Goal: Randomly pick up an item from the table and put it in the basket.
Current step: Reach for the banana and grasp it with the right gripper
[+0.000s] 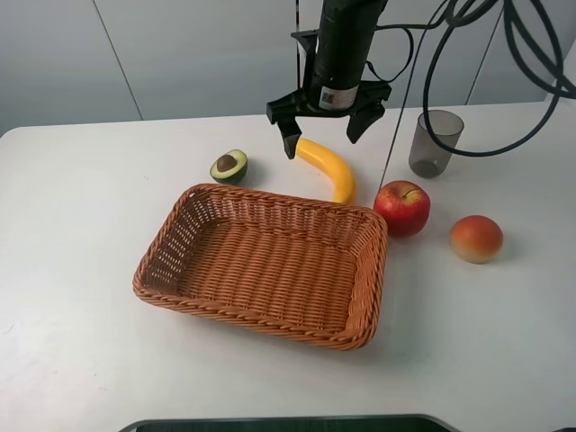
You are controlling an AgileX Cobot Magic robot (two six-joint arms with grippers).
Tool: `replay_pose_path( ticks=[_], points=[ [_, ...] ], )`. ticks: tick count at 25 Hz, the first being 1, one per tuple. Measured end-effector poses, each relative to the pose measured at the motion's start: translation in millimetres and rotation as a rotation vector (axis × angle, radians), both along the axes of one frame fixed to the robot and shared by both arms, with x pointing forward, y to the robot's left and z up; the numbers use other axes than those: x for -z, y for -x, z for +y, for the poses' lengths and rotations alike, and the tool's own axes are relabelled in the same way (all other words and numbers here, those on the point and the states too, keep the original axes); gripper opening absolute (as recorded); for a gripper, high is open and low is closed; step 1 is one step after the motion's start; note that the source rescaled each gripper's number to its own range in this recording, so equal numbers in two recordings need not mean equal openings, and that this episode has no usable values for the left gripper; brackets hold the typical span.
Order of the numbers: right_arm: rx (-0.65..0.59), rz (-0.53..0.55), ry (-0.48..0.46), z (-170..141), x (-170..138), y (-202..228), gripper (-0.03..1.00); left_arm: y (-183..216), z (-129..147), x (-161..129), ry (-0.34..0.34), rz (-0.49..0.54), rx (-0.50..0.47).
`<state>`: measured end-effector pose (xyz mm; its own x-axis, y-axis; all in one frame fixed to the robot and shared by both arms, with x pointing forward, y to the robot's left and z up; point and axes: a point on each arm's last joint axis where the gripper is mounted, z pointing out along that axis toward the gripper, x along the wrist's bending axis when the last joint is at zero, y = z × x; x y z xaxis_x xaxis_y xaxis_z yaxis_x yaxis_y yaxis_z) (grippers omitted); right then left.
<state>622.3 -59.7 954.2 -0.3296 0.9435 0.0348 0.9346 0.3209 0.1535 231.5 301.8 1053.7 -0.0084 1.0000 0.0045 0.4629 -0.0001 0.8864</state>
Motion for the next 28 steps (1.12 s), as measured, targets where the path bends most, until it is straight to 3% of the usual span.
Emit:
replay_pose_path(
  ticks=[8,22,28],
  points=[
    [0.054,-0.021,0.026,0.5,46.1,-16.4,0.99,0.0,0.0,0.0,0.000,0.000,0.000],
    [0.072,-0.025,0.064,-12.8,66.1,-27.2,0.99,0.0,0.0,0.0,0.000,0.000,0.000],
    [0.061,0.012,0.086,-16.2,89.1,-28.4,0.99,0.0,0.0,0.0,0.000,0.000,0.000]
  ],
)
